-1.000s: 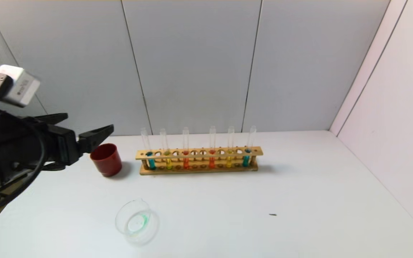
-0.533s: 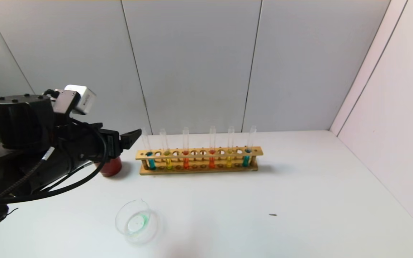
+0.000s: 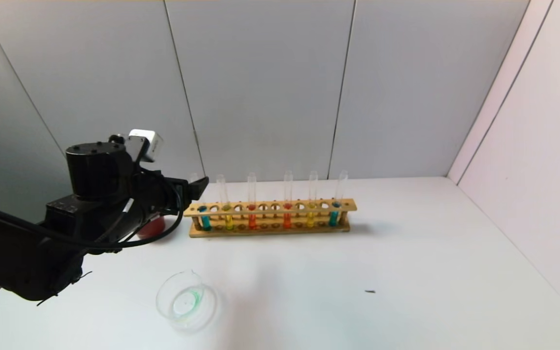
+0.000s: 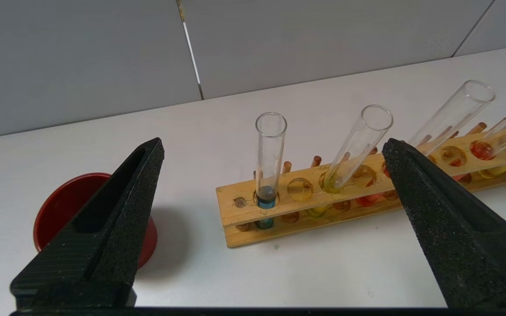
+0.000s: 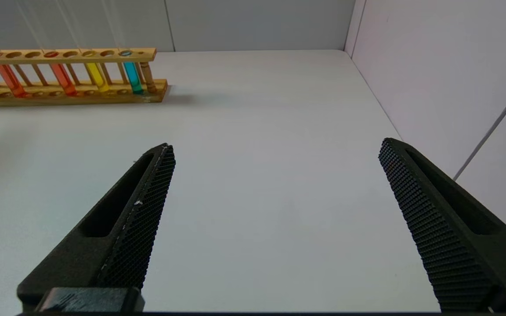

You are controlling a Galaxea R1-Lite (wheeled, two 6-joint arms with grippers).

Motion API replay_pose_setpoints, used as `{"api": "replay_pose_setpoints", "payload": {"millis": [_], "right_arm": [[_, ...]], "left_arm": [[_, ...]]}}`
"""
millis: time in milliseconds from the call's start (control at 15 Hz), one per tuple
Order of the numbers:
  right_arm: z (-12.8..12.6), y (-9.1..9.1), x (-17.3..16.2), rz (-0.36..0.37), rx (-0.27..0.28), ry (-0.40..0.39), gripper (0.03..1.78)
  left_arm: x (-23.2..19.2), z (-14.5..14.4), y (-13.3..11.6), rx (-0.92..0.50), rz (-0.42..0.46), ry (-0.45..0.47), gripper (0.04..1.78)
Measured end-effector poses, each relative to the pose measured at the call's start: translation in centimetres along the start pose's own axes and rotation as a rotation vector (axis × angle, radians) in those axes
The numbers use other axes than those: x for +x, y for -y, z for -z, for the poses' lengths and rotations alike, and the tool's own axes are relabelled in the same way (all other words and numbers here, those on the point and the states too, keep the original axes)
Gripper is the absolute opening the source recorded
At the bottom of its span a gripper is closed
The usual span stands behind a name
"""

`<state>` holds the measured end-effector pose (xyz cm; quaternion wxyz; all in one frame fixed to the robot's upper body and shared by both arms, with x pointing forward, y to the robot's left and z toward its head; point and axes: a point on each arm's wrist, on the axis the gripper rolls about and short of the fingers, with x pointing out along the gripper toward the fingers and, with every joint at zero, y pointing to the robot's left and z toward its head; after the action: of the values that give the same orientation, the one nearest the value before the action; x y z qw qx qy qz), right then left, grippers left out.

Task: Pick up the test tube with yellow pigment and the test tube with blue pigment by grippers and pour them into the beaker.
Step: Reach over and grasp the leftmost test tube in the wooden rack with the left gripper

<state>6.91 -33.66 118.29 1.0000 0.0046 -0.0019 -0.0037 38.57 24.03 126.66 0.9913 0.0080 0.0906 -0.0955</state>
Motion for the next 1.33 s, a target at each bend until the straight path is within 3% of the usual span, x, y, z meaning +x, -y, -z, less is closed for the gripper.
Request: {"api": "replay_pose_setpoints", "payload": {"millis": [733,1000,1333], "right_arm": [[0.0,0.0,0.0,0.000,0.000,0.000,1.70],[0.0,0.0,0.0,0.000,0.000,0.000,1.70],[0.0,0.0,0.0,0.000,0.000,0.000,1.70]], "left_arm": [[4.4,3.1,-0.6,-0.011,-0.029,-0.051,1.75],[5.4,3.7,-0.6,-0.012,-0.031,-0.018,1.75],[6.2,4.8,-0.5,-0.011,-0.031,-0.041,1.73]]}}
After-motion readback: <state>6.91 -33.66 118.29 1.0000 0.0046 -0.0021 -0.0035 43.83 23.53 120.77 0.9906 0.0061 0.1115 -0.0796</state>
